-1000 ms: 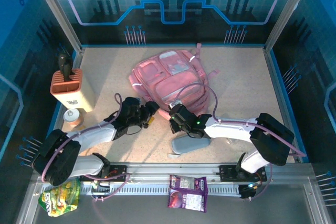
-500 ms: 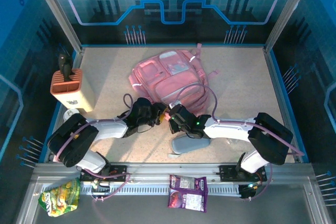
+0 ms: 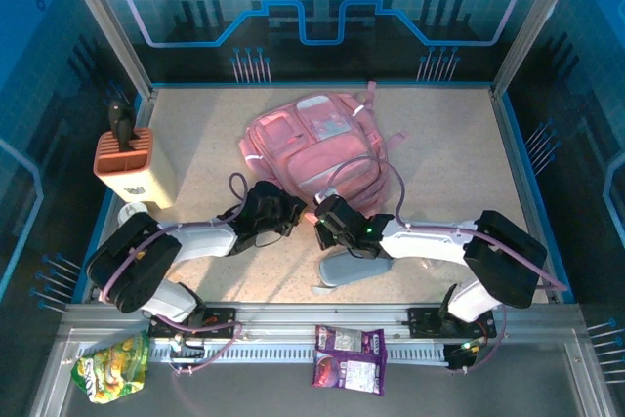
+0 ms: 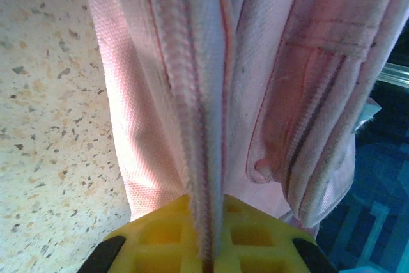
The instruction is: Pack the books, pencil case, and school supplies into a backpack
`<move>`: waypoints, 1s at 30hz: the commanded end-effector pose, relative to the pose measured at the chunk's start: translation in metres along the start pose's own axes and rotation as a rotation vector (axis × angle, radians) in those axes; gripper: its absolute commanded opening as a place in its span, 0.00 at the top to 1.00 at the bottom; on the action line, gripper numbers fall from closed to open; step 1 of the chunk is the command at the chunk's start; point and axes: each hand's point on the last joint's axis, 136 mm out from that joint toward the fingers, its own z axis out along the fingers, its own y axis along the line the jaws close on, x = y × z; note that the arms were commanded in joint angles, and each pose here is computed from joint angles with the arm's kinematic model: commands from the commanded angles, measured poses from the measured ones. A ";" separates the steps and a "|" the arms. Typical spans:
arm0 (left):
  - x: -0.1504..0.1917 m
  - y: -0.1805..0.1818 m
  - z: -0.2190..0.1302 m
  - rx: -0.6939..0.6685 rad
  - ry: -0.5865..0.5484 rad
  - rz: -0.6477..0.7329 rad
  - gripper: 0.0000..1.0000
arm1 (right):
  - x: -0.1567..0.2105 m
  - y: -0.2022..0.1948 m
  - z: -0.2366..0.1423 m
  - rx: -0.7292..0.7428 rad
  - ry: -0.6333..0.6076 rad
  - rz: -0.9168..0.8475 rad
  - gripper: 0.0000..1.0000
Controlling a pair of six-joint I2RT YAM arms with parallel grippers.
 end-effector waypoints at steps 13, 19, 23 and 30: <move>-0.092 -0.010 -0.065 -0.088 -0.220 0.181 1.00 | 0.013 -0.092 -0.040 0.132 0.028 0.130 1.00; -0.104 -0.021 -0.072 -0.099 -0.223 0.240 1.00 | 0.011 -0.125 -0.038 0.137 0.051 0.217 1.00; -0.115 -0.032 -0.074 -0.136 -0.242 0.306 1.00 | 0.000 -0.127 -0.039 0.140 0.045 0.198 1.00; -0.125 -0.058 -0.055 -0.132 -0.196 0.374 1.00 | -0.014 -0.083 -0.041 0.016 0.022 0.093 1.00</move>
